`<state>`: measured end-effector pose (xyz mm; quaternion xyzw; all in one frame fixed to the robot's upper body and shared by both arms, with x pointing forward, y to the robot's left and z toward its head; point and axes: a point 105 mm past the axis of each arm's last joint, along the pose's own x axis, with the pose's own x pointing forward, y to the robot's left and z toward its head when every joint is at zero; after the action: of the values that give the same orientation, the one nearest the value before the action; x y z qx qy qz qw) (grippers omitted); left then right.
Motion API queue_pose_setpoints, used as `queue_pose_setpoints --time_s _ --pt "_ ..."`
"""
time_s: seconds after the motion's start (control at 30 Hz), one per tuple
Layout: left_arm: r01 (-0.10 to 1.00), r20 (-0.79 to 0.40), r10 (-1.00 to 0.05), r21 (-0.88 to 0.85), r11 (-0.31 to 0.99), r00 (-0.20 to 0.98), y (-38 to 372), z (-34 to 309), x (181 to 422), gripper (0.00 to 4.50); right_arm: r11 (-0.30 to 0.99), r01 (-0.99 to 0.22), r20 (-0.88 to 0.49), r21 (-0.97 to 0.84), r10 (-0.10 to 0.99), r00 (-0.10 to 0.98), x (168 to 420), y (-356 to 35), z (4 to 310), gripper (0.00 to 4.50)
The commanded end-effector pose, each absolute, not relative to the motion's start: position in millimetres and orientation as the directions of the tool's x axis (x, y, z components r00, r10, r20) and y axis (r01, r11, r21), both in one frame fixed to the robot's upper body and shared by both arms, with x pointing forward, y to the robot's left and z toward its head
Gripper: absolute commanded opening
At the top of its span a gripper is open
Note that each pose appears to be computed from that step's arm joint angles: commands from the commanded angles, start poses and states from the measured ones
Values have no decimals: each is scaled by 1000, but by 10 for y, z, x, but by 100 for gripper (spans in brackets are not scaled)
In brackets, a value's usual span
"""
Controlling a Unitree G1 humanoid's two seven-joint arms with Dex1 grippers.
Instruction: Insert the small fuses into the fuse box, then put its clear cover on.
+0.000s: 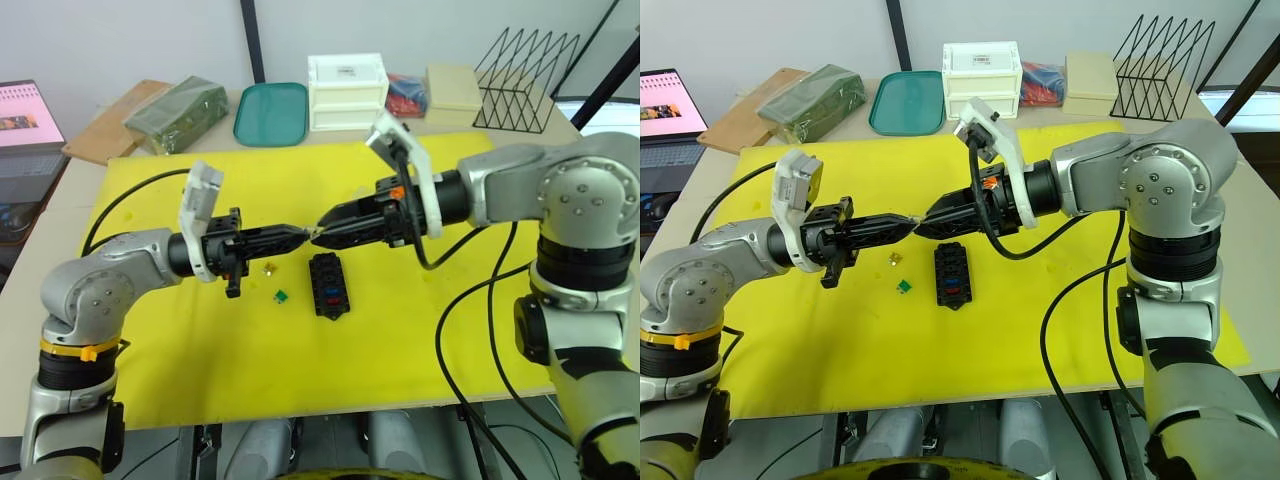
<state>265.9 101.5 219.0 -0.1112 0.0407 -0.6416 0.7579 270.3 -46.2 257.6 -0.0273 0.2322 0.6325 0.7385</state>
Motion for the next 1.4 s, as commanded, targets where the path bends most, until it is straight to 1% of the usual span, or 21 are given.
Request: queue_pose_setpoints --time_s 0.03,0.13,0.3,0.53,0.6,0.67,0.77,0.83,0.9,0.93,0.97,1.03,1.1,1.13,1.2,1.3,1.4 --pt "975 97 -983 -177 134 153 984 2271 2616 0 177 -959 -366 219 927 88 2658 -452 2635 220" --pt "975 95 -983 -175 137 155 989 2269 2619 0 174 -960 -363 218 928 85 2657 -441 2639 164" --pt "975 92 -983 -174 140 158 993 2266 2622 0 168 -962 -359 218 930 81 2654 -421 2644 4" --pt "974 87 -983 -174 145 162 994 2261 2626 0 163 -963 -358 213 930 78 2650 -407 2648 4" --pt "966 53 -984 -203 159 173 998 2219 2645 0 165 -964 -364 209 928 80 2649 -412 2644 4" --pt "946 -24 -978 -248 208 209 1011 2138 2716 0 168 -965 -373 202 924 83 2649 -423 2635 4" --pt "945 -74 -972 -229 235 224 1035 2109 2753 65 183 -971 -412 157 905 104 2660 -461 2588 0" --pt "955 -127 -968 -177 237 217 1070 2067 2741 134 189 -979 -469 79 873 130 2670 -510 2496 0" --pt "966 -189 -962 -129 223 197 1097 1989 2705 207 164 -986 -507 -9 849 146 2673 -544 2404 0" --pt "971 -225 -956 -107 214 186 1109 1933 2686 247 143 -988 -518 -59 842 153 2678 -554 2366 0" --pt "975 -259 -950 -84 204 177 1119 1874 2669 276 123 -988 -527 -90 836 152 2680 -561 2329 0" --pt "983 -309 -938 -50 179 155 1117 1745 2641 353 90 -988 -540 -126 829 144 2702 -581 2235 0" --pt "986 -358 -921 0 167 156 1087 1547 2660 428 30 -979 -539 -204 831 138 2733 -585 2104 0" --pt "986 -370 -915 21 164 160 1070 1476 2677 447 4 -972 -540 -233 831 133 2740 -587 2048 0" --pt "987 -376 -913 58 149 160 1030 1385 2699 447 -25 -969 -561 -245 819 121 2749 -607 1938 0" --pt "985 -374 -913 114 127 161 993 1347 2728 447 -40 -968 -581 -249 805 116 2773 -626 1874 0" --pt "984 -360 -919 127 121 159 965 1348 2753 447 -43 -965 -591 -258 797 123 2807 -628 1838 0"
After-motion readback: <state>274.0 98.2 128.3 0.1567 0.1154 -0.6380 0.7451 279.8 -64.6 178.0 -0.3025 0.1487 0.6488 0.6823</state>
